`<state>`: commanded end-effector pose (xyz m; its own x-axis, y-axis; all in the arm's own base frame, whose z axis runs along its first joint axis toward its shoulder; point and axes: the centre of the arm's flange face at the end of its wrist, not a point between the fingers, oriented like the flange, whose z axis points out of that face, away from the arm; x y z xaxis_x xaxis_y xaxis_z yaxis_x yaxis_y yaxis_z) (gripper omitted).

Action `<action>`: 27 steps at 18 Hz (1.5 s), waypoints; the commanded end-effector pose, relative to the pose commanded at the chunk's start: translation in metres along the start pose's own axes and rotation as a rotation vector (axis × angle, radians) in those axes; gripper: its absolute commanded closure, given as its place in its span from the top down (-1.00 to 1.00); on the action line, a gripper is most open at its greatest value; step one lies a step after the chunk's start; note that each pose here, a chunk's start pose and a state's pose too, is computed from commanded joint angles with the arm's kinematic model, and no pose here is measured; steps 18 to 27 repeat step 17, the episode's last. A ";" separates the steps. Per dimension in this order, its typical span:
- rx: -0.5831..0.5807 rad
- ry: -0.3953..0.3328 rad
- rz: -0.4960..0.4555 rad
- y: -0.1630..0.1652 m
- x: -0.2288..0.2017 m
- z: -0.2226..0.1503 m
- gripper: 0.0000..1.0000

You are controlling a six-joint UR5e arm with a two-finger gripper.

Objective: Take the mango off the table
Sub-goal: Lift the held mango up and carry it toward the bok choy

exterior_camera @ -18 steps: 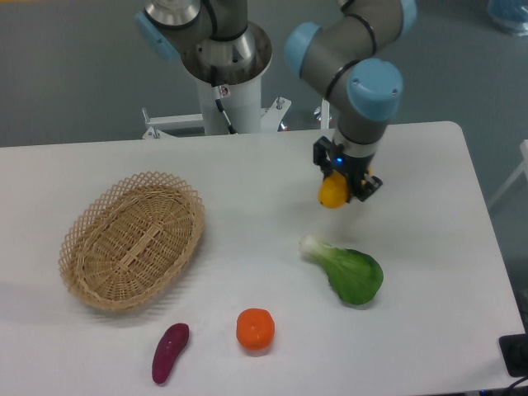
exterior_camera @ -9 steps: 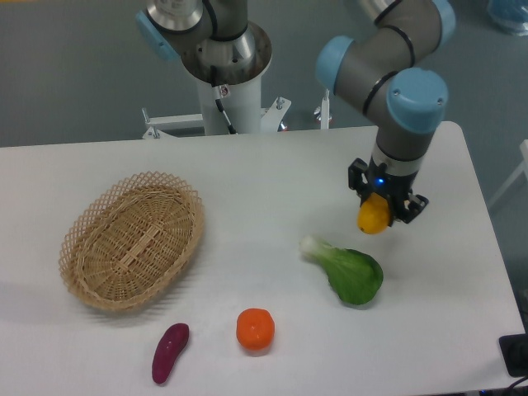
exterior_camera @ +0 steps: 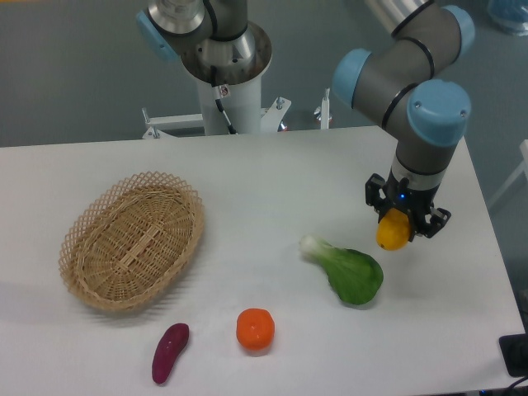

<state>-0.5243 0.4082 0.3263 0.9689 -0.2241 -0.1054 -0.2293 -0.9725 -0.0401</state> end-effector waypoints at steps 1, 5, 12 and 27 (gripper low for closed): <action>-0.001 0.000 0.000 0.000 0.000 0.000 -0.47; -0.002 -0.002 -0.003 -0.001 0.001 0.000 -0.47; -0.009 0.001 -0.002 0.001 0.002 0.003 -0.47; -0.008 0.003 -0.002 0.001 0.004 0.002 -0.47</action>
